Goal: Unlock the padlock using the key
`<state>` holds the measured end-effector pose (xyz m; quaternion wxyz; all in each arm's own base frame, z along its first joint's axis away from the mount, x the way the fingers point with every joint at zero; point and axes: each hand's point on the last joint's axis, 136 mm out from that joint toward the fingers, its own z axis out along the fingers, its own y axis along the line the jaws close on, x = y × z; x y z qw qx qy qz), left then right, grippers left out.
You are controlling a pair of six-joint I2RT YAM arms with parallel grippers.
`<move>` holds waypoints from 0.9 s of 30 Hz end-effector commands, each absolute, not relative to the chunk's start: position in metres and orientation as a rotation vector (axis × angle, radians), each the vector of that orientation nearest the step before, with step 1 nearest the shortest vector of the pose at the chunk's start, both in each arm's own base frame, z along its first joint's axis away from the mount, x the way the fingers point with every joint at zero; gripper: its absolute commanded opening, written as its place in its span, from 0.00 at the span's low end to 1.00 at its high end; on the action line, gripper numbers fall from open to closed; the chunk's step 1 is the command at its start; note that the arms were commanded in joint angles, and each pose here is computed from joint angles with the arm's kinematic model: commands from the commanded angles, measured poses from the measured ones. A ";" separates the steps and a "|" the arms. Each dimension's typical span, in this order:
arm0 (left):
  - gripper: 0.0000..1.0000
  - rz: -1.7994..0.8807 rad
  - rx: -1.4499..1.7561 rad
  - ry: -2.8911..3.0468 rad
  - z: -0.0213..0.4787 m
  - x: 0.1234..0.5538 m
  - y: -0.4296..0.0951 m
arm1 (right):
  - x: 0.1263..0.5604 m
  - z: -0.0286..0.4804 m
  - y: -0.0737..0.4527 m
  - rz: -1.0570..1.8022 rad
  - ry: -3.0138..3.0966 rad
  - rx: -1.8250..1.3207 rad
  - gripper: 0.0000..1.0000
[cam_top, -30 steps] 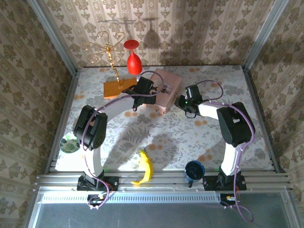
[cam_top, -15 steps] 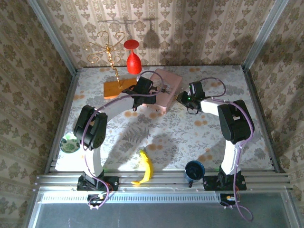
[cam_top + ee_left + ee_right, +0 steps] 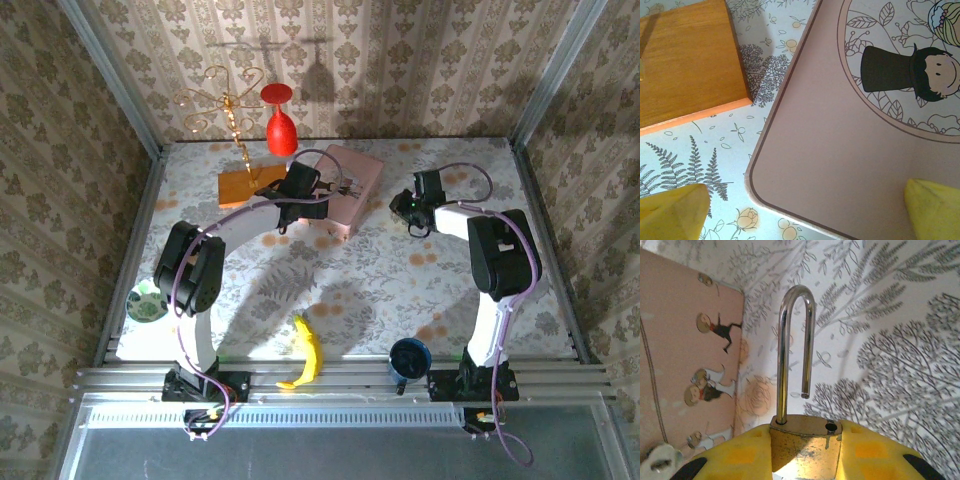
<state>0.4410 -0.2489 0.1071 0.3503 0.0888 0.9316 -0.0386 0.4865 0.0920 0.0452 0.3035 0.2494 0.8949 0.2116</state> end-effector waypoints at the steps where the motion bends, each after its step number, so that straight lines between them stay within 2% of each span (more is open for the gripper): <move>1: 1.00 0.116 0.273 2.580 0.061 0.415 -0.200 | 0.466 0.066 0.083 0.466 2.393 0.596 0.00; 10: 1.00 0.095 0.272 2.567 0.069 0.413 -0.199 | 0.388 0.078 0.055 0.193 2.571 0.395 0.00; 15: 1.00 0.071 0.249 2.556 0.075 0.412 -0.200 | 0.358 0.078 0.047 0.116 2.635 0.313 0.00; 27: 1.00 -0.005 0.206 2.475 0.116 0.408 -0.200 | 0.343 0.066 0.037 -0.001 2.753 0.163 0.00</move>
